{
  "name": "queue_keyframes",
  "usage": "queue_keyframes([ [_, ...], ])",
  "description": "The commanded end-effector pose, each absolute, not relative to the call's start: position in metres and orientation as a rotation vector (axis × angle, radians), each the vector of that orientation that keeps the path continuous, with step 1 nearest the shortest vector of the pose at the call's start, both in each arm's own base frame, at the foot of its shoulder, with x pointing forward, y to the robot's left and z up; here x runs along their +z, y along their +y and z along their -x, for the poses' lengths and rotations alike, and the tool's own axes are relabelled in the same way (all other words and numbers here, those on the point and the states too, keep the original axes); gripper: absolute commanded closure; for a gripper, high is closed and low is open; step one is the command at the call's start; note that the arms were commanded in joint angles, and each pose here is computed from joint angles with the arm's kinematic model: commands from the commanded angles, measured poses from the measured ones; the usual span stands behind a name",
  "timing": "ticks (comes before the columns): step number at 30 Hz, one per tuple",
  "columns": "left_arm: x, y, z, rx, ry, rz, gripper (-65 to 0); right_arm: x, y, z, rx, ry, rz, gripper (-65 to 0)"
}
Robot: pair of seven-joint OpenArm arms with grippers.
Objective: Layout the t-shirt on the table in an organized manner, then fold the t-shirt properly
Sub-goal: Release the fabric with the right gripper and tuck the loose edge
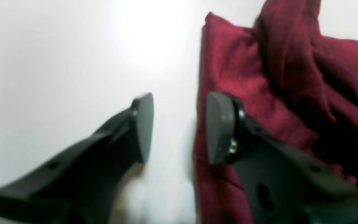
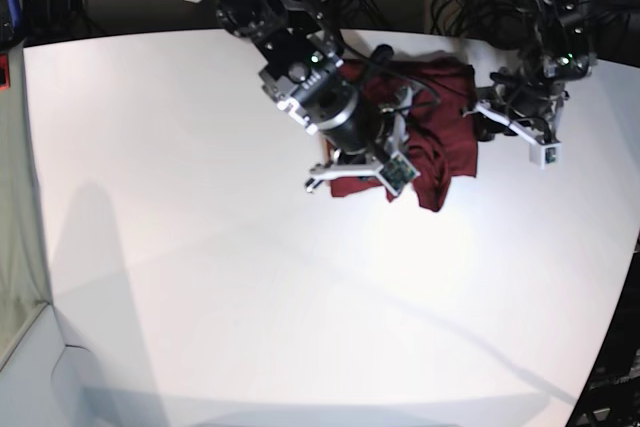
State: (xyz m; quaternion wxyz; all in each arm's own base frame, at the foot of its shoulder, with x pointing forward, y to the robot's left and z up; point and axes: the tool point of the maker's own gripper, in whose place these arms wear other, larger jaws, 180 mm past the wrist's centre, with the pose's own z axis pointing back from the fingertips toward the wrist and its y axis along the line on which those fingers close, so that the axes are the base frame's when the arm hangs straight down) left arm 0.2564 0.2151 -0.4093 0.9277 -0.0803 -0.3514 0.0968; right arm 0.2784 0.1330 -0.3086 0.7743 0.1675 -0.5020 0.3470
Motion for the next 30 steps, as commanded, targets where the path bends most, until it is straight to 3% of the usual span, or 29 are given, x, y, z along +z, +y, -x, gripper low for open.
queue_keyframes([
  [1, -0.398, 0.216, -0.264, 0.190, -0.764, 0.166, -27.1, -0.288, 0.146, -0.275, 0.764, -1.146, -0.416, 0.0],
  [8, -0.377, 0.210, -0.271, 0.191, -0.828, 0.212, -27.2, -0.285, 0.169, -0.250, 0.834, -1.140, -0.474, 0.0],
  [20, -0.343, 0.289, -0.264, 0.307, -0.924, 0.067, -27.5, -0.280, 0.178, -0.234, 0.863, -1.145, -0.509, 0.0],
  [30, -0.336, 0.356, -0.249, 0.386, -0.920, -0.049, -27.5, -0.280, 0.211, -0.175, 1.051, -1.146, -0.623, 0.0],
])
